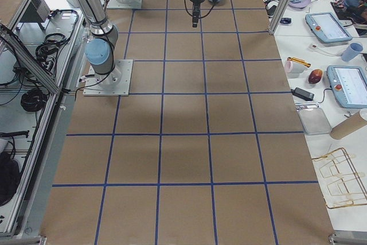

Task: Stack green bowl on blue bowl
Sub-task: 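Lift the green bowl with the left gripper toward the blue bowl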

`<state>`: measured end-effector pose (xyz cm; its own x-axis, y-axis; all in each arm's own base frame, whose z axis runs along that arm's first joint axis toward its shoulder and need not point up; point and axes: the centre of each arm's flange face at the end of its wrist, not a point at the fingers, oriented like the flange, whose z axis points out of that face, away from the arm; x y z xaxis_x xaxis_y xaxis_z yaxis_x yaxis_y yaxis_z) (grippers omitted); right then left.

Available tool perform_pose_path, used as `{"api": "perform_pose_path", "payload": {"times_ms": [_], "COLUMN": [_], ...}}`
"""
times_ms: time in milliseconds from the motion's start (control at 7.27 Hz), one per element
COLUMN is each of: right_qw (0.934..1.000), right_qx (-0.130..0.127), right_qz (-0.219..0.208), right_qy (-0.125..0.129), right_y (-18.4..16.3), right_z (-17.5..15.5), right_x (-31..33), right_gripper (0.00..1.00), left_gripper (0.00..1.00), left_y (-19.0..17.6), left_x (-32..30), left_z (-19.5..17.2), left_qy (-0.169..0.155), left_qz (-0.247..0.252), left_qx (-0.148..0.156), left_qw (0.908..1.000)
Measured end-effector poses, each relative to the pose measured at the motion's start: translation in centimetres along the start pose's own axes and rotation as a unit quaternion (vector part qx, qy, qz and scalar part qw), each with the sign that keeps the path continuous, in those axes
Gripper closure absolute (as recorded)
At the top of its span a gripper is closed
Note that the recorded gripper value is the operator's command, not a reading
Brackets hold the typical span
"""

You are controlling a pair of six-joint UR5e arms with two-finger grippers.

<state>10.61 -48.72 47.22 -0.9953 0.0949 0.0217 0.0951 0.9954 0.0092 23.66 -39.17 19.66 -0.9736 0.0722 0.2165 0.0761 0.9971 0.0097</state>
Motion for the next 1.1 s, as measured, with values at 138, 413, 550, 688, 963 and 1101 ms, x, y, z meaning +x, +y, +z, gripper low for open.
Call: {"api": "perform_pose_path", "payload": {"times_ms": [138,413,550,688,963,1101], "right_qw": [1.0,1.0,1.0,1.0,1.0,1.0], "right_qx": [0.0,0.0,0.0,0.0,0.0,0.0], "right_qz": [0.0,0.0,0.0,0.0,0.0,0.0], "right_qy": [0.0,0.0,0.0,0.0,0.0,0.0], "right_y": [0.0,0.0,0.0,0.0,0.0,0.0], "right_z": [0.0,0.0,0.0,0.0,0.0,0.0], "right_x": [0.0,0.0,0.0,0.0,0.0,0.0], "right_gripper": [0.0,0.0,0.0,0.0,0.0,0.0], "left_gripper": [1.0,1.0,1.0,1.0,1.0,1.0], "left_y": [-0.5,-1.4,-2.0,-2.9,-5.8,-7.9], "left_x": [-0.3,-0.6,-0.6,-0.5,0.2,1.4], "left_z": [-1.1,-3.3,-4.6,-6.1,-9.7,-11.5], "left_qy": [0.007,0.015,0.015,0.017,0.024,0.022], "left_qz": [-0.001,0.0,0.001,0.002,-0.001,-0.003], "left_qx": [-0.002,0.003,0.006,0.011,0.016,0.015], "left_qw": [1.0,0.9999,0.9999,0.9998,0.9996,0.9996]}}
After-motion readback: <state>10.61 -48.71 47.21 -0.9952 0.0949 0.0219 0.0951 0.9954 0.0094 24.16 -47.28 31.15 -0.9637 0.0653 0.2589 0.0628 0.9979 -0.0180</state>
